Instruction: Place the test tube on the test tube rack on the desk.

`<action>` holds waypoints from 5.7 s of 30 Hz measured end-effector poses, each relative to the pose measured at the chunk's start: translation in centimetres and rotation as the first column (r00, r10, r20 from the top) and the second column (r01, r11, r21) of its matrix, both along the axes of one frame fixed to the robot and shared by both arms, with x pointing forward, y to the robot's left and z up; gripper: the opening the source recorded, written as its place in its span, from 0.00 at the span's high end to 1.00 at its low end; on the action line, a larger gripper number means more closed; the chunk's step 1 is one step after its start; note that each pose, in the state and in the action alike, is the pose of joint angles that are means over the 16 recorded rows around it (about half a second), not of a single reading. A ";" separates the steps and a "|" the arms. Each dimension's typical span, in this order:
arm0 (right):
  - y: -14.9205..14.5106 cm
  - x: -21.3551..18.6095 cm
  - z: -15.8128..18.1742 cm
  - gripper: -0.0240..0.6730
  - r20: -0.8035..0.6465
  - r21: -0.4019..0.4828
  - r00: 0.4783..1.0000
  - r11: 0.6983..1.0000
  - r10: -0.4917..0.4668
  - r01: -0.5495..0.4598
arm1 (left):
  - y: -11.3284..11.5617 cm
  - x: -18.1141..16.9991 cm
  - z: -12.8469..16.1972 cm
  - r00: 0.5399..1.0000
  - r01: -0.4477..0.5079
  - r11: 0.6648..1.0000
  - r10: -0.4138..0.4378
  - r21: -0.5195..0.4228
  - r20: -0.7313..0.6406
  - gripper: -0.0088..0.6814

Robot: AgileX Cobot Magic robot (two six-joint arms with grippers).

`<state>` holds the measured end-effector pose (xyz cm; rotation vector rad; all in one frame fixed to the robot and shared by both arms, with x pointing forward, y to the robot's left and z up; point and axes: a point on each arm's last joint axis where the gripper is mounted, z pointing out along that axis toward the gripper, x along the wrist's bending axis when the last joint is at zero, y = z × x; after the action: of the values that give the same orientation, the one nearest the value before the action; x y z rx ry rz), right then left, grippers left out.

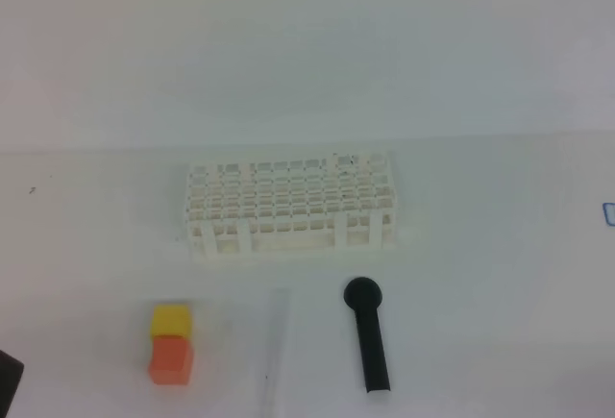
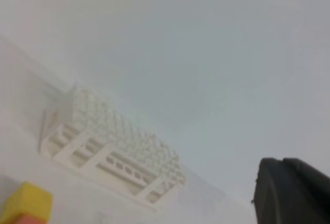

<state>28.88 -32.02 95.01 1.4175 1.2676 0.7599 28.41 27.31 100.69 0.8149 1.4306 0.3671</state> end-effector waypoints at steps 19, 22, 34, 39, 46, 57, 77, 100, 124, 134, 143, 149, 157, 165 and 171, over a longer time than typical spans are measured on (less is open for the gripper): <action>2.5 0.1 6.0 0.97 0.594 0.239 0.790 0.905 0.151 -0.352 | -1.3 0.8 9.1 0.971 0.173 0.881 -0.228 0.440 0.075 0.99; 2.4 -0.1 7.5 0.97 0.613 0.301 0.782 0.881 0.114 -0.365 | -1.1 1.8 10.3 0.975 0.180 0.855 -0.221 0.487 0.028 0.99; 0.5 0.6 14.7 0.97 0.399 0.297 0.917 0.947 -0.011 -0.118 | -0.1 5.4 11.3 0.972 0.214 0.832 -0.128 0.512 -0.198 0.99; 0.4 2.6 15.8 0.97 0.115 0.182 0.992 0.981 0.043 -0.064 | -0.1 5.9 11.0 0.960 0.245 0.826 -0.134 0.508 -0.244 0.99; 2.2 4.3 15.5 0.97 -0.279 0.089 0.922 0.964 0.267 -0.252 | -0.2 6.3 10.6 0.910 0.361 0.761 -0.162 0.539 -0.381 0.99; 5.0 4.5 15.8 0.97 -0.335 0.157 0.767 0.835 0.547 -0.527 | -0.5 8.5 9.3 0.682 0.609 0.694 -0.212 0.383 -0.700 0.99; 7.5 3.5 16.2 0.97 -0.256 0.247 0.582 0.634 0.772 -0.733 | -8.2 13.0 7.8 0.446 0.756 0.617 -0.236 0.221 -0.864 0.99; 8.0 2.9 15.9 0.97 -0.291 0.259 0.504 0.574 0.813 -0.777 | -14.8 19.6 1.6 0.350 0.763 0.574 0.021 0.298 -0.936 0.99; 8.4 3.2 15.6 0.97 -0.323 0.260 0.467 0.551 0.823 -0.793 | -18.8 21.8 -1.7 0.382 0.810 0.493 -0.032 0.318 -0.924 0.66; 8.5 3.5 15.5 0.97 -0.333 0.268 0.462 0.552 0.822 -0.790 | -19.2 22.2 -3.3 0.349 0.820 0.488 -0.014 0.299 -0.937 0.43; 8.5 3.5 15.4 0.97 -0.334 0.268 0.461 0.552 0.822 -0.790 | -19.6 22.6 -5.6 0.304 0.832 0.482 0.017 0.274 -0.953 0.41; 8.5 3.5 15.4 0.97 -0.334 0.268 0.461 0.552 0.822 -0.790 | -19.8 22.8 -7.2 0.277 0.838 0.480 0.037 0.260 -0.960 0.41; 8.5 3.5 15.4 0.97 -0.335 0.268 0.461 0.552 0.822 -0.790 | -20.0 23.0 -8.5 0.253 0.842 0.480 0.054 0.248 -0.966 0.41; 8.5 3.4 15.4 0.97 -0.335 0.269 0.460 0.552 0.822 -0.790 | -20.1 23.1 -8.8 0.249 0.840 0.484 0.057 0.245 -0.967 0.41; 8.5 3.4 15.4 0.97 -0.336 0.269 0.460 0.551 0.822 -0.790 | -20.1 23.1 -8.8 0.250 0.838 0.488 0.056 0.245 -0.967 0.43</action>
<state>32.33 -23.56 110.44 0.9826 2.3795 1.1655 51.52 7.20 91.87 2.4760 1.9213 -0.0492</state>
